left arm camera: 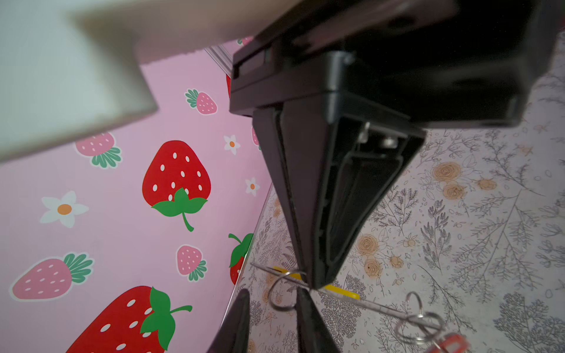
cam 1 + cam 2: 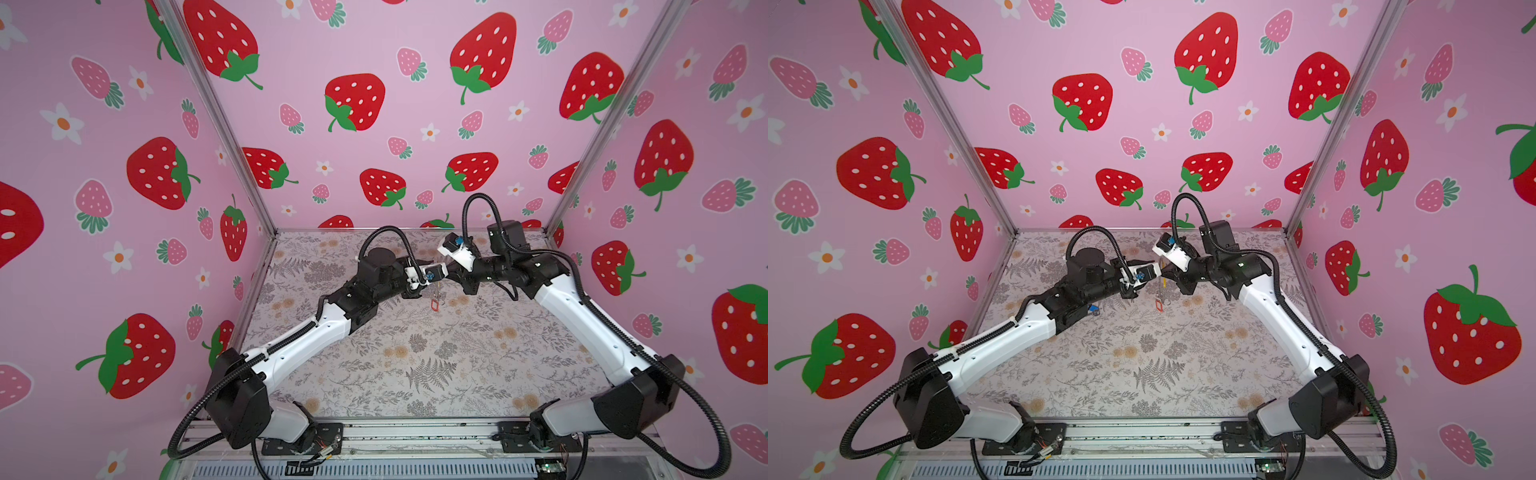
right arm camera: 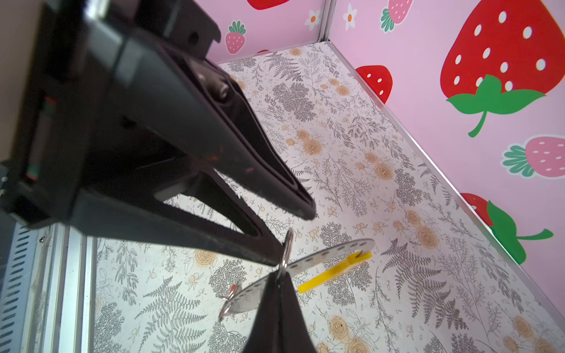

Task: Put the keys on the keyring

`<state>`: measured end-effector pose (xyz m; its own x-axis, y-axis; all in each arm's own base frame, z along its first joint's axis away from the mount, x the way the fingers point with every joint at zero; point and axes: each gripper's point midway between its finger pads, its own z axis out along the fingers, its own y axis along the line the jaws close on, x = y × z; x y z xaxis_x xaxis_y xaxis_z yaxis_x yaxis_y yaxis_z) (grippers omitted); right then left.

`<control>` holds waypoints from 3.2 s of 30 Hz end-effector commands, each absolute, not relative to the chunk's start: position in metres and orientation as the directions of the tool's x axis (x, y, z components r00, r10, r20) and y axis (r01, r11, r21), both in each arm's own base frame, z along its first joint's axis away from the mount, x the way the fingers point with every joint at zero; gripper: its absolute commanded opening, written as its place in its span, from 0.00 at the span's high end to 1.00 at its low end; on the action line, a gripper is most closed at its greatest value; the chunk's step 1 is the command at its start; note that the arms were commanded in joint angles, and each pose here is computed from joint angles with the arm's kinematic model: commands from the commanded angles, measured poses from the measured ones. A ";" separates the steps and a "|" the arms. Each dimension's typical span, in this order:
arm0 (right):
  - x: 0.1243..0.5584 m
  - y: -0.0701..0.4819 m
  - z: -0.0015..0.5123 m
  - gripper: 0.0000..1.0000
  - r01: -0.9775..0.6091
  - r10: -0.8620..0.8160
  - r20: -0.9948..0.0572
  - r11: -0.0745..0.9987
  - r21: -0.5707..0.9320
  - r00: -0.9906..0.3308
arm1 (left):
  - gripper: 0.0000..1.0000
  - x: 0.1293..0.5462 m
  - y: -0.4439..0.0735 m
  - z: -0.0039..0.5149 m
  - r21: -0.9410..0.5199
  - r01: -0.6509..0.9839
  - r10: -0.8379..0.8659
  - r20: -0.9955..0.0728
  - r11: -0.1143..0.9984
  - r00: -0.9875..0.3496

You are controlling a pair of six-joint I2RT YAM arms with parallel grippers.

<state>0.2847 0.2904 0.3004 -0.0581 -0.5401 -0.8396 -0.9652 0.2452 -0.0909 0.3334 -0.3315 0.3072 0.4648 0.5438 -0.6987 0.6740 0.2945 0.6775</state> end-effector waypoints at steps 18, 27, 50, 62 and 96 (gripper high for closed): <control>0.280 0.293 0.303 1.00 -0.973 -0.566 -0.824 0.198 -0.115 -0.018 | 0.73 0.336 -0.336 0.330 0.700 0.647 0.518 -0.691 0.303 0.504; 0.279 0.294 0.303 1.00 -0.975 -0.565 -0.825 0.192 -0.109 -0.019 | 0.76 0.335 -0.338 0.328 0.695 0.654 0.509 -0.696 0.298 0.506; 0.279 0.296 0.310 1.00 -0.973 -0.557 -0.830 0.185 -0.137 0.011 | 0.90 0.333 -0.343 0.317 0.700 0.667 0.527 -0.680 0.257 0.510; 0.280 0.294 0.313 1.00 -0.962 -0.548 -0.836 0.202 -0.183 0.044 | 1.00 0.327 -0.347 0.321 0.689 0.679 0.498 -0.694 0.253 0.519; 0.270 0.277 0.364 0.72 -0.885 -0.265 -0.922 0.299 -0.357 0.282 | 1.00 0.301 -0.330 0.374 0.343 0.921 0.006 -0.938 0.184 0.347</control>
